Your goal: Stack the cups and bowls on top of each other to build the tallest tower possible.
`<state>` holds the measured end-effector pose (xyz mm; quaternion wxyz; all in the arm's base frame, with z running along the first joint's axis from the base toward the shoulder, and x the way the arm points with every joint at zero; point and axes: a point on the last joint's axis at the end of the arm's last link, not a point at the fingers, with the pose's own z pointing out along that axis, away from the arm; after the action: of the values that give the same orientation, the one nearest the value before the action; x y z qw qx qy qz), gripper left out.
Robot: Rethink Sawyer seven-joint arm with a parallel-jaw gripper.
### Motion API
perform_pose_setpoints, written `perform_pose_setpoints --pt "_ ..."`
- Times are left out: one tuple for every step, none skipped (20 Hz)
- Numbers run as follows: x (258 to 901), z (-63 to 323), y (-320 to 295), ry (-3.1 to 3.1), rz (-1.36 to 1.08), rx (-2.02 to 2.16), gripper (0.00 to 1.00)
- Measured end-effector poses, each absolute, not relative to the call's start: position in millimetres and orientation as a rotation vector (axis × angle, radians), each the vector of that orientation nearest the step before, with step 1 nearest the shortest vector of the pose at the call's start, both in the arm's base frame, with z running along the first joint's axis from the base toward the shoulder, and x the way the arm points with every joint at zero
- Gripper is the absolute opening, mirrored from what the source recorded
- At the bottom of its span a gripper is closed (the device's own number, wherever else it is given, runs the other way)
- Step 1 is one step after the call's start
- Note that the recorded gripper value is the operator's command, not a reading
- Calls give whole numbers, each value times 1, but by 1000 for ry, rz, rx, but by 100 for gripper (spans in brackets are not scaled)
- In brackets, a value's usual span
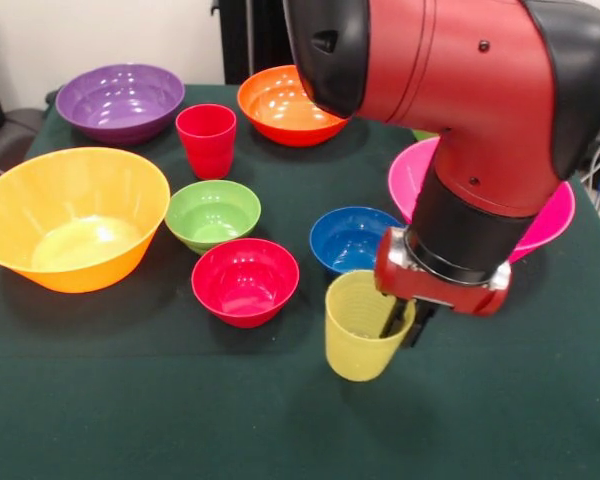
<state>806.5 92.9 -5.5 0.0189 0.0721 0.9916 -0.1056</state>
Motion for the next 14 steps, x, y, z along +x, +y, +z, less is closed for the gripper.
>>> perform_pose_setpoints --pt "804 -7 91 3080 -334 228 0" --pt "803 -7 90 3079 -335 229 0" --pt "800 -10 88 3080 -341 233 0" --pt "799 -11 87 3080 -344 235 0" --pt "794 -16 84 3085 -350 238 0" --pt "792 -18 84 3087 -351 238 0" --pt "789 -21 83 3090 -352 240 0" --pt "786 -24 82 3094 -353 241 0" --pt "784 -27 82 3098 -352 243 0" --pt "779 -31 82 3104 -352 251 0" --pt "775 -33 82 3108 -349 261 0" --pt "772 -35 82 3113 -347 271 0" --pt "770 -34 83 3112 -344 282 0" --pt "769 -34 83 3112 -342 287 0"
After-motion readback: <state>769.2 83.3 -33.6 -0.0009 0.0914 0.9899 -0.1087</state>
